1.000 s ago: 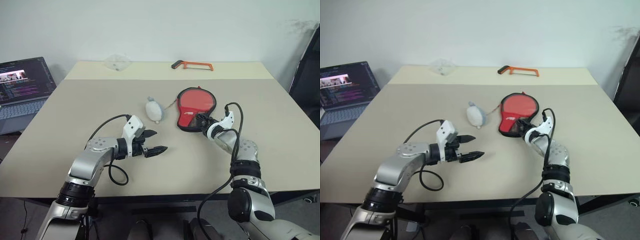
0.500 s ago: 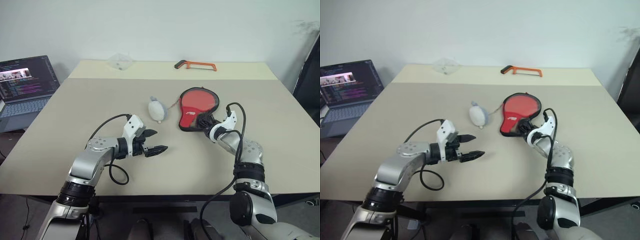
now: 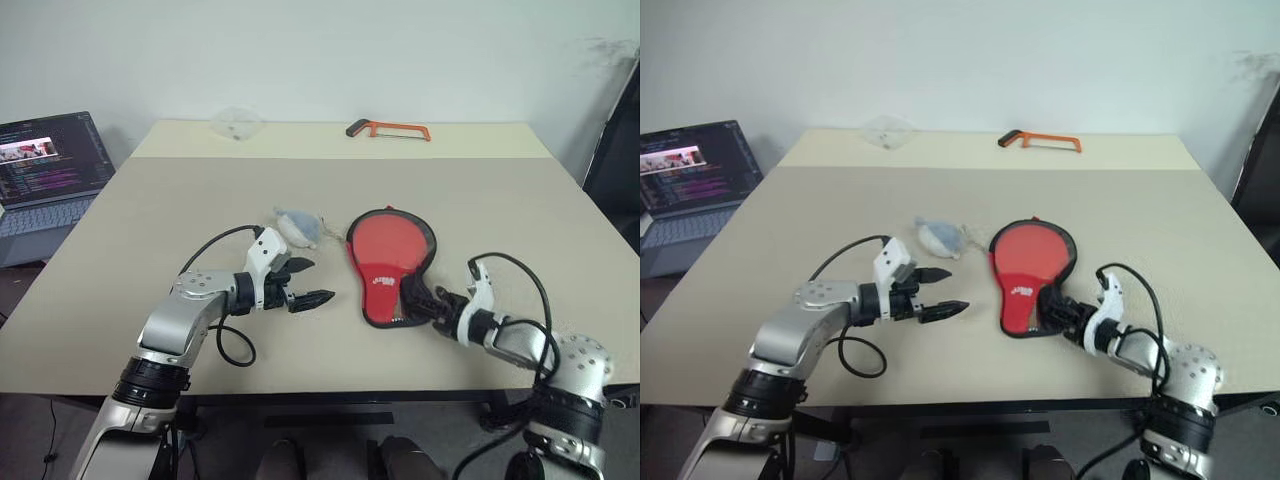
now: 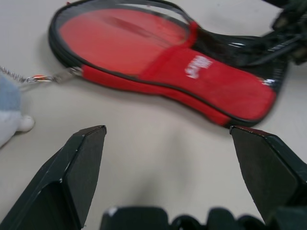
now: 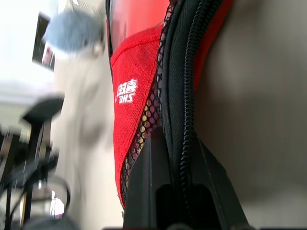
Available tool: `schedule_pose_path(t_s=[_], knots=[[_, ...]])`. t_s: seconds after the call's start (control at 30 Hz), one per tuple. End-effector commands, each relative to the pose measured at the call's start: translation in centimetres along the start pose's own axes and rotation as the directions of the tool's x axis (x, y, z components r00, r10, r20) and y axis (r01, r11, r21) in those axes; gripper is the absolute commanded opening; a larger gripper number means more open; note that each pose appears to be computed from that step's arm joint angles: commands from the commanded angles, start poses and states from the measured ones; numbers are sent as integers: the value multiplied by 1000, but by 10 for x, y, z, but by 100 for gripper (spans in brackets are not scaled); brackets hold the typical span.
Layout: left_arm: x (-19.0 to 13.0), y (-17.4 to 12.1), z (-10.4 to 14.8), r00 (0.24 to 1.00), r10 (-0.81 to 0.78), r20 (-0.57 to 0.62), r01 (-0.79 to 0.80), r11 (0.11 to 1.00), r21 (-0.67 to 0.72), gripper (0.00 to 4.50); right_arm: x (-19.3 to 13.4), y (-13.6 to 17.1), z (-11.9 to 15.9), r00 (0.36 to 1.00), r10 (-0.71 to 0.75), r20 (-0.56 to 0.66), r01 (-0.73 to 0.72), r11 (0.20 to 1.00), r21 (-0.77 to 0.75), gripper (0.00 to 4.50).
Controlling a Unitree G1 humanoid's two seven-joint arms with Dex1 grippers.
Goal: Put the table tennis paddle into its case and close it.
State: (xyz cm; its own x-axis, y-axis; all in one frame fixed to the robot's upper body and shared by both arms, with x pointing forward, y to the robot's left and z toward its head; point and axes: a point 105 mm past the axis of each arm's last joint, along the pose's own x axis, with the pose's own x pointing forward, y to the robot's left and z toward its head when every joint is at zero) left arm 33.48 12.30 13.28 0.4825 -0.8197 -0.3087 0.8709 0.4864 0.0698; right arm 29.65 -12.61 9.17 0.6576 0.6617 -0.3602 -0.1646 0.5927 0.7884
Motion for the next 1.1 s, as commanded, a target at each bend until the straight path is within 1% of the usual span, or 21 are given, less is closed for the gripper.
schedule_pose_path(t_s=[0.03,0.17,0.3,0.43,0.57,0.67,0.73,0.77,0.93,0.97,1.03,1.1], knots=[[-3,2,12,1000,-11,19,10,999,52,450,-8,13,-28,995,56,-86,-59,998,-31,1],[-3,2,12,1000,-20,14,19,998,57,450,-16,19,-58,990,71,-120,-71,997,5,1],[-5,3,12,1000,-23,10,23,998,58,450,-25,27,-78,989,61,-134,-52,996,73,1],[-4,1,10,999,-32,4,32,998,59,450,-26,33,-85,988,48,-145,-32,993,113,1],[-3,0,12,999,-40,5,39,997,65,450,-25,35,-86,987,38,-156,-20,993,117,1],[-2,2,14,999,-37,7,36,997,71,450,-23,27,-78,989,-28,-143,28,1000,-3,1],[-2,2,14,999,-37,8,36,997,72,450,-23,24,-74,989,-36,-142,34,999,-14,57],[-1,2,14,999,-37,8,36,997,72,450,-23,23,-73,989,-35,-142,33,999,-16,77],[-1,3,14,999,-32,13,31,997,72,450,-30,26,-66,989,-3,-147,-4,999,-48,240],[-1,3,14,999,-29,14,28,997,72,450,-34,27,-62,988,7,-154,-20,996,-83,280],[-1,4,15,1000,-25,17,23,997,71,450,-43,26,-52,985,-5,-171,-31,978,-206,350],[-1,6,15,1000,-19,20,18,997,69,450,-56,19,-34,984,-51,-171,-13,936,-353,418]])
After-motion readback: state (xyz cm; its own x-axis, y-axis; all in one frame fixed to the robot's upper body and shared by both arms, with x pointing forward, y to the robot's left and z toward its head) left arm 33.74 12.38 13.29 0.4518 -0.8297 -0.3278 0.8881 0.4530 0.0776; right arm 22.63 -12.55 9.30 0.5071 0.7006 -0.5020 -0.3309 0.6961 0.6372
